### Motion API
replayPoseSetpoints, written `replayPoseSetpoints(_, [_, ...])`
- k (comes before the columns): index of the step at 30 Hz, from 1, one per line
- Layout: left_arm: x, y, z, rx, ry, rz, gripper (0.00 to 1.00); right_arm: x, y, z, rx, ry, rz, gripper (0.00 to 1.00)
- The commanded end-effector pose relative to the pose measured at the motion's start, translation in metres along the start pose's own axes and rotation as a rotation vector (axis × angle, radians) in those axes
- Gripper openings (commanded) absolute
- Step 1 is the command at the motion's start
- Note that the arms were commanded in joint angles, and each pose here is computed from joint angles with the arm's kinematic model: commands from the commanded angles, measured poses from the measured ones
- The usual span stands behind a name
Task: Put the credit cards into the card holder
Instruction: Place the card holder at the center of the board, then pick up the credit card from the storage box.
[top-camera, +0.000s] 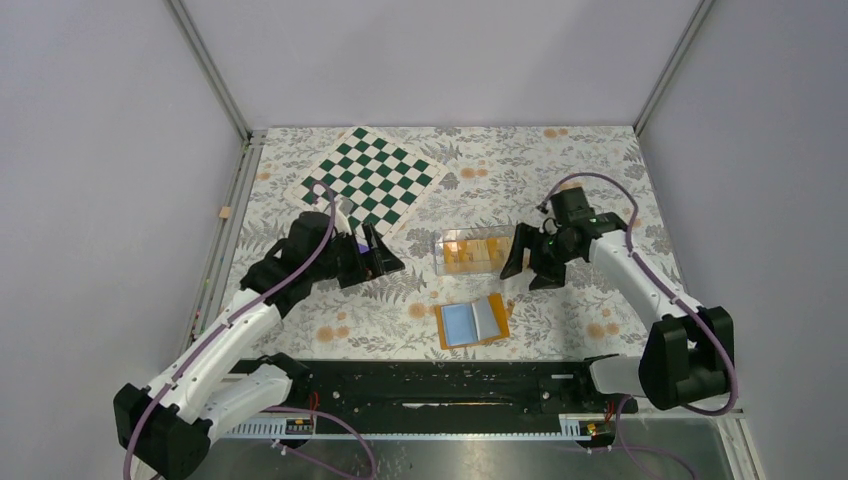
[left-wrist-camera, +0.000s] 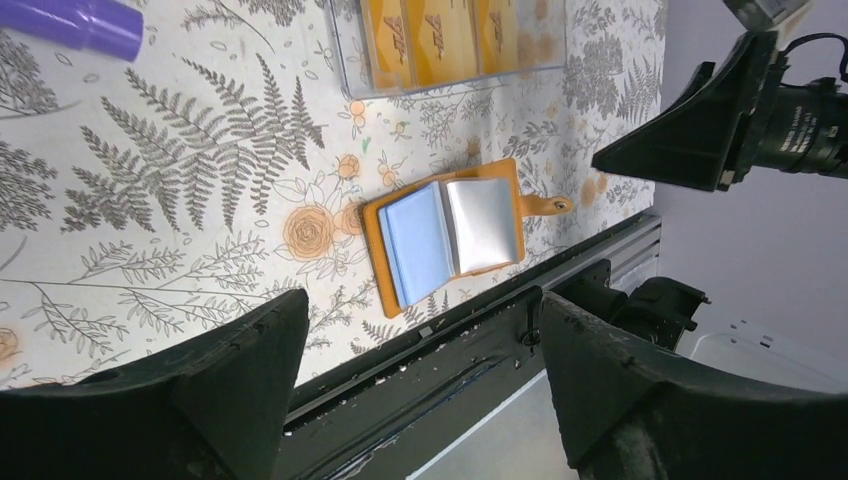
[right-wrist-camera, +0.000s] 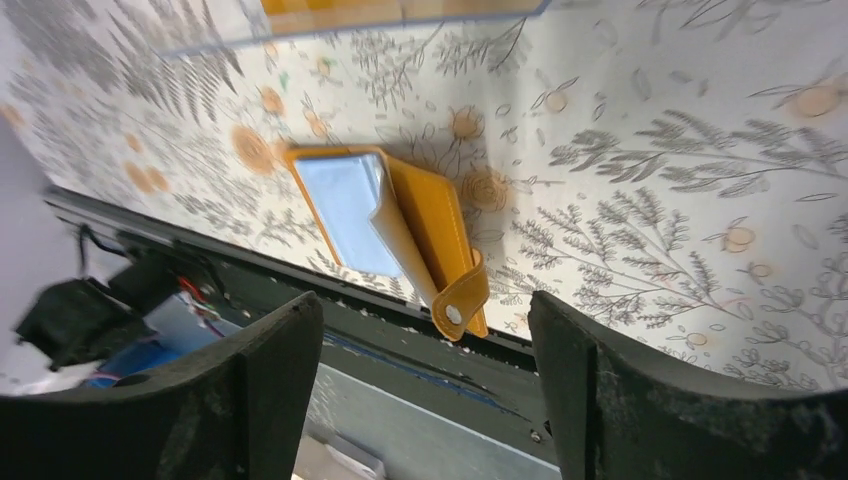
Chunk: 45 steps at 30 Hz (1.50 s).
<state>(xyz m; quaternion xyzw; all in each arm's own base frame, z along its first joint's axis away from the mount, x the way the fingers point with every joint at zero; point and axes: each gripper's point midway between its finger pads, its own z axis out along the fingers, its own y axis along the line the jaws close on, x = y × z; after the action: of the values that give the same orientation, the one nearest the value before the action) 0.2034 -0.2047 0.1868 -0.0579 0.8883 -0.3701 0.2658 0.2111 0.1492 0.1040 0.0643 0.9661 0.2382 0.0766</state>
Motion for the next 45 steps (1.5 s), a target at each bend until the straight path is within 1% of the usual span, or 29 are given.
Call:
replayPoseSetpoints(1, [-0.033, -0.022, -0.022, 0.064, -0.119, 0.063, 0.85, -0.024, -0.001, -0.033, -0.078, -0.069, 0.04, 0.83])
replayPoseSetpoints(6, [-0.054, -0.026, -0.046, 0.071, -0.237, 0.083, 0.93, -0.044, -0.016, -0.047, -0.115, -0.12, 0.106, 0.86])
replayPoseSetpoints(9, [-0.063, -0.027, -0.062, 0.068, -0.309, 0.105, 0.98, -0.044, -0.019, -0.048, -0.1, -0.107, 0.098, 0.86])
replayPoseSetpoints(12, [-0.067, -0.032, -0.077, 0.088, -0.365, 0.127, 0.99, -0.042, -0.019, -0.046, -0.108, -0.095, 0.1, 0.86])
replayPoseSetpoints(16, [-0.065, -0.034, -0.087, 0.102, -0.39, 0.14, 0.99, -0.036, -0.019, -0.041, -0.122, -0.085, 0.11, 0.85])
replayPoseSetpoints(20, [-0.061, -0.028, -0.084, 0.086, -0.37, 0.13, 0.99, -0.032, -0.019, -0.037, -0.133, -0.077, 0.118, 0.84])
replayPoseSetpoints(23, [-0.058, -0.027, -0.077, 0.077, -0.329, 0.114, 0.99, -0.03, -0.016, -0.036, -0.134, -0.067, 0.11, 0.83])
replayPoseSetpoints(29, [-0.046, -0.022, -0.054, 0.065, -0.195, 0.068, 0.99, -0.025, -0.012, -0.03, -0.101, -0.035, 0.065, 0.82])
replayPoseSetpoints(35, [-0.023, -0.014, -0.018, 0.099, -0.064, -0.048, 0.99, -0.012, 0.008, -0.025, -0.035, 0.0, -0.053, 0.81])
replayPoseSetpoints(36, [-0.019, -0.014, -0.013, 0.1, -0.047, -0.061, 0.99, -0.009, 0.014, -0.024, -0.032, 0.007, -0.069, 0.79])
replayPoseSetpoints(39, [-0.003, -0.014, 0.006, 0.087, 0.019, -0.08, 0.99, 0.003, 0.034, -0.018, -0.037, 0.041, -0.127, 0.67])
replayPoseSetpoints(45, [0.025, -0.026, 0.044, 0.061, 0.149, -0.074, 0.97, 0.032, 0.064, 0.007, -0.074, 0.128, -0.166, 0.36])
